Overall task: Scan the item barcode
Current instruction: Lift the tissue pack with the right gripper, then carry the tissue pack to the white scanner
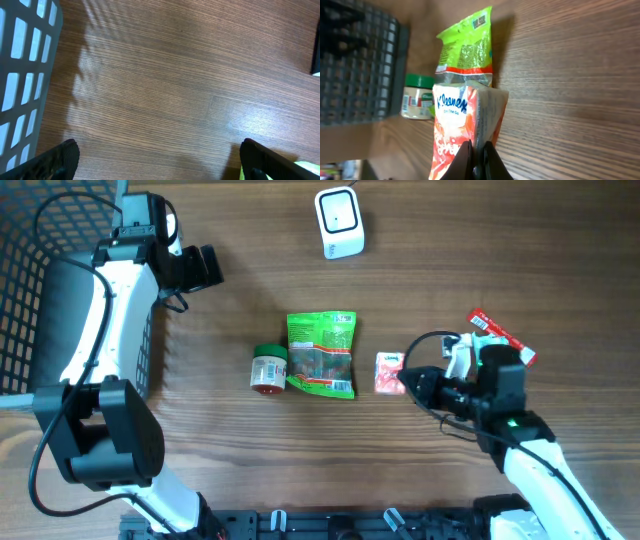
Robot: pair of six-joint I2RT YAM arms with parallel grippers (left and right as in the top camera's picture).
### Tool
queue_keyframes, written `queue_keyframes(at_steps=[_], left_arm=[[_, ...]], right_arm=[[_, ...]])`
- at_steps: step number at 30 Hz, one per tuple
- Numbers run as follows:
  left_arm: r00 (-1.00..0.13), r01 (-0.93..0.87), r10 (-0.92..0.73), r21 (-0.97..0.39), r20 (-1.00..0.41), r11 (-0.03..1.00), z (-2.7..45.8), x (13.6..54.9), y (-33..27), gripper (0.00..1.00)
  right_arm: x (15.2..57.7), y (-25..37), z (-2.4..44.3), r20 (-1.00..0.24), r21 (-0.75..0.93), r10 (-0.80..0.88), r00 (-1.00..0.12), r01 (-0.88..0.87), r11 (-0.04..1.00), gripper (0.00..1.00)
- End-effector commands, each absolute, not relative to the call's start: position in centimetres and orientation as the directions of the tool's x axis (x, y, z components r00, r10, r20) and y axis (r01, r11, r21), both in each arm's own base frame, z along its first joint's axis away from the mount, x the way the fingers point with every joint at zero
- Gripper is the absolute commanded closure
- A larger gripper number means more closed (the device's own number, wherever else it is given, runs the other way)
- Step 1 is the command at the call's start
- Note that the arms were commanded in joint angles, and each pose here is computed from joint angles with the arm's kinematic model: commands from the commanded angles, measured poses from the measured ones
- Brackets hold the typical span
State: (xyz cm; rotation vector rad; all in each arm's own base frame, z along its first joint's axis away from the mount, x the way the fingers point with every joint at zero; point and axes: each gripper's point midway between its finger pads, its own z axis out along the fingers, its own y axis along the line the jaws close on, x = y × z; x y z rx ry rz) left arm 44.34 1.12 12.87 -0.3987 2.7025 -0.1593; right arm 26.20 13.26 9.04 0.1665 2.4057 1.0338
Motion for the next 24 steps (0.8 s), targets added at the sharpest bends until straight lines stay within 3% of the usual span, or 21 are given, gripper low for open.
queue_keyframes(at_steps=[1,6,11,15,21,24], left_arm=[[-0.865,-0.262,-0.31,-0.171,-0.395,0.95,13.8,44.5,1.4,0.0],[-0.865,-0.262,-0.31,-0.171,-0.395,0.95,13.8,44.5,1.4,0.0],[-0.865,-0.262,-0.31,-0.171,-0.395,0.95,13.8,44.5,1.4,0.0],[-0.865,-0.262,-0.31,-0.171,-0.395,0.95,13.8,44.5,1.4,0.0],[-0.865,-0.262,-0.309,-0.171,-0.395,0.95,13.8,44.5,1.4,0.0],[-0.865,-0.262,-0.31,-0.171,-0.395,0.95,13.8,44.5,1.4,0.0]], right_arm=[[29.9,12.1,12.8,-0.53,0.553,0.29,-0.797,-0.066,0.831,0.96],[36.5,12.7,19.9,-0.547,0.389,0.166,-0.821,-0.073,0.918,0.96],[46.4,16.0,22.4,-0.613,0.152,0.008,-0.79,-0.109,0.982,0.96],[51.8,16.9,20.3,-0.713,-0.134,-0.135,-0.688,-0.056,0.989,0.96],[56.8,22.1,14.3,-0.672,-0.545,-0.526,-0.521,-0.133,0.828,0.96],[57.8,22.7,12.8,-0.666,-0.595,-0.56,-0.493,-0.102,0.797,0.96]])
